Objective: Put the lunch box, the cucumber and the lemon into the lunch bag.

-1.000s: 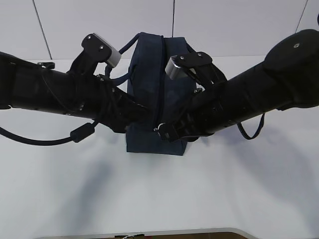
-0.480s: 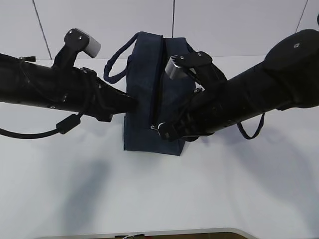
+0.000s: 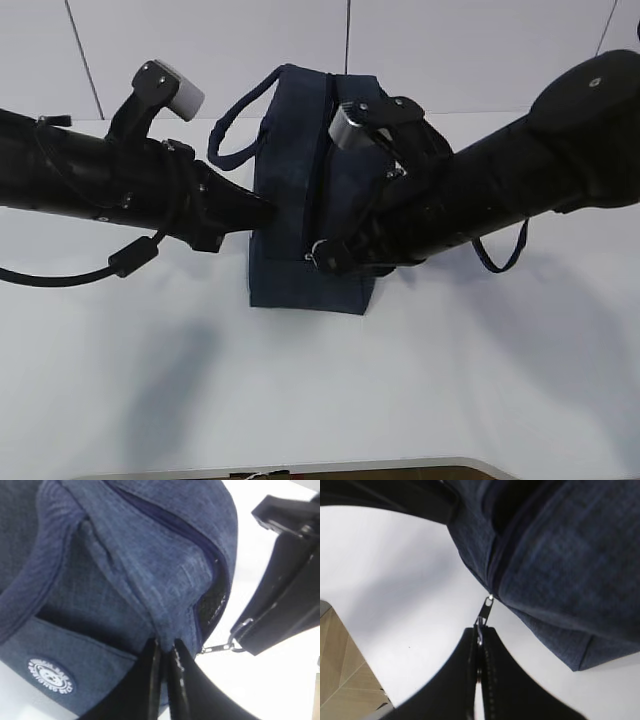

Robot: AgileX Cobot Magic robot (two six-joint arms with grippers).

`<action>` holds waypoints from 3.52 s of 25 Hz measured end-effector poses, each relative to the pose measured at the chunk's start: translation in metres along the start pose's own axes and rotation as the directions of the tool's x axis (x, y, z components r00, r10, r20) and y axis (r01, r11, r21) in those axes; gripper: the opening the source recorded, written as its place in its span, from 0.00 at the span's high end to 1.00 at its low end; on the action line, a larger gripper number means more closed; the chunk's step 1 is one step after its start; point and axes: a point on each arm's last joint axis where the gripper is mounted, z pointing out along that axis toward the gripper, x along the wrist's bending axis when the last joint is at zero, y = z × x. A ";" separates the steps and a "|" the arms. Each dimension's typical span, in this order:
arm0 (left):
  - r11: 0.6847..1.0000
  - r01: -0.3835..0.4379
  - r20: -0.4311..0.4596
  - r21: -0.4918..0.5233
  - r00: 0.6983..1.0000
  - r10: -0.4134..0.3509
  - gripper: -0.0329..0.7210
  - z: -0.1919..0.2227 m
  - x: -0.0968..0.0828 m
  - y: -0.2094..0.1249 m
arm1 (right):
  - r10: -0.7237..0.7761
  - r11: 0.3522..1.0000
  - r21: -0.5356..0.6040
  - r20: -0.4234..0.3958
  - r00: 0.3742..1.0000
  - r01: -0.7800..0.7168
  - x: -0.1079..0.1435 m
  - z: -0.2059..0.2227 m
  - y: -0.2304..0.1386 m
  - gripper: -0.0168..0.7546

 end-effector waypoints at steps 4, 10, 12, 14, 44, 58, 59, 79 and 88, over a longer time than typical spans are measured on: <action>1.000 0.002 0.017 -0.004 1.000 -0.001 0.98 0.000 -0.002 0.000 | 0.061 0.998 -0.023 -0.011 0.998 -0.061 0.001 -0.003 0.010 0.97; 1.000 0.006 0.024 -0.006 1.000 -0.006 0.98 0.000 -0.002 0.001 | 0.123 0.992 -0.012 -0.027 0.992 -0.123 0.003 -0.004 0.011 0.97; 1.000 0.008 0.024 -0.006 1.000 -0.008 0.98 0.000 -0.002 0.001 | 0.135 0.991 -0.011 -0.029 0.990 -0.136 0.003 -0.004 0.011 0.97; 1.000 0.008 0.024 -0.006 1.000 -0.008 0.98 0.000 -0.002 0.001 | 0.148 0.989 -0.010 -0.030 0.989 -0.149 0.003 -0.004 0.011 0.97; 1.000 0.008 0.028 -0.007 1.000 -0.008 0.98 0.000 -0.003 0.001 | 0.034 0.999 0.014 0.029 0.999 -0.034 0.003 -0.024 0.048 0.97; 1.000 0.008 0.028 -0.007 1.000 -0.008 0.98 0.000 -0.003 0.001 | -0.023 1.000 -0.015 0.125 0.992 0.025 0.001 -0.048 0.084 0.97; 1.000 0.008 0.028 -0.007 1.000 -0.008 0.98 0.000 -0.003 0.001 | -0.024 0.999 -0.020 0.129 0.991 0.027 0.001 -0.048 0.086 0.97; 1.000 0.008 0.025 -0.006 1.000 -0.008 0.98 0.000 -0.002 0.001 | 0.263 0.963 -0.110 0.161 0.951 -0.247 -0.040 -0.058 0.098 0.97; 1.000 0.008 0.023 -0.006 1.000 -0.008 0.98 0.000 -0.002 0.001 | 0.235 0.968 -0.123 0.140 0.962 -0.219 -0.051 -0.052 0.127 0.97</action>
